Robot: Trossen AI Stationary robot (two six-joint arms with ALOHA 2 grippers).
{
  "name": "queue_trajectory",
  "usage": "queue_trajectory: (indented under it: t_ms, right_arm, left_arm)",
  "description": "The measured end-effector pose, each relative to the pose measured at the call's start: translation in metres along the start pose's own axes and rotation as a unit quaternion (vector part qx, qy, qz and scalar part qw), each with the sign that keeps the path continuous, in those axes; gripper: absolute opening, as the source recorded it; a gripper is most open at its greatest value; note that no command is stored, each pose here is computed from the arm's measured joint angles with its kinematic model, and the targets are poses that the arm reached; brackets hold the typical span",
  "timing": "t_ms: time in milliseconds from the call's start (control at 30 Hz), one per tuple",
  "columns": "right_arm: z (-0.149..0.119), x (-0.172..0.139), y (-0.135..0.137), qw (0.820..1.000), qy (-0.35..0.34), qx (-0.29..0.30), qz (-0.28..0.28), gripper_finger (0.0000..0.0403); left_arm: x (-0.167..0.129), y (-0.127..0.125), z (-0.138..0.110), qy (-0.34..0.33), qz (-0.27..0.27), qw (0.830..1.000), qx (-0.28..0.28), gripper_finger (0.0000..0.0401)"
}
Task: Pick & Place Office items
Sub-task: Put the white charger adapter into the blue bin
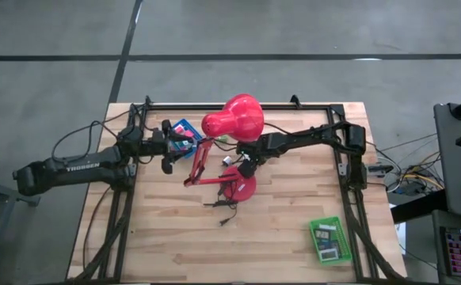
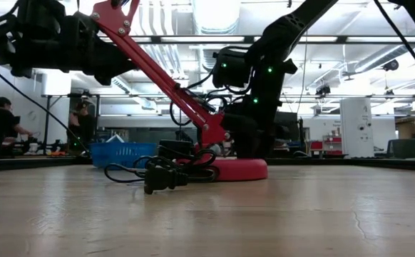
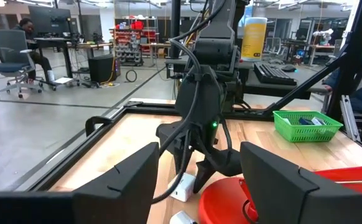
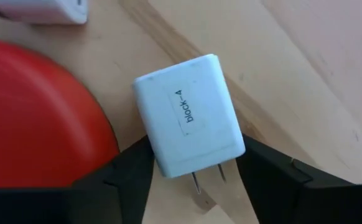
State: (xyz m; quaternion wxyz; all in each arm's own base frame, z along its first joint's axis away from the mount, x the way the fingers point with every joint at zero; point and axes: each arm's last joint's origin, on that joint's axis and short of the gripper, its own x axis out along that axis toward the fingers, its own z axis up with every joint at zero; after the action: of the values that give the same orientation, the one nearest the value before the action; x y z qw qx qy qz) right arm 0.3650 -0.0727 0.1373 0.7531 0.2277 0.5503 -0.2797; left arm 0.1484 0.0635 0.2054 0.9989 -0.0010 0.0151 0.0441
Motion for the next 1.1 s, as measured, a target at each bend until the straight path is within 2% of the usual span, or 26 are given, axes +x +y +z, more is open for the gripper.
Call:
queue_trajectory:
  t_ms: [167, 433, 800, 1100]
  right_arm:
    - [0.002, -0.001, 0.001, 0.999, -0.002, -0.046, 0.010, 0.0203]
    - [0.008, -0.004, 0.005, 0.994, -0.015, -0.100, 0.033, 0.0221]
    - [0.007, -0.004, 0.006, 0.983, -0.021, -0.176, 0.038, 0.0224]
    - [0.012, -0.001, 0.008, 0.974, -0.055, -0.209, 0.072, 0.0224]
  left_arm:
    - [0.000, 0.000, 0.000, 0.000, 0.000, 1.000, 0.000, 0.0230]
    - [0.000, 0.000, 0.000, 0.000, 0.000, 1.000, -0.002, 0.0230]
    - [-0.001, 0.000, -0.004, 0.006, -0.001, 1.000, -0.009, 0.0230]
    - [-0.001, -0.001, -0.006, 0.008, -0.001, 1.000, -0.011, 0.0230]
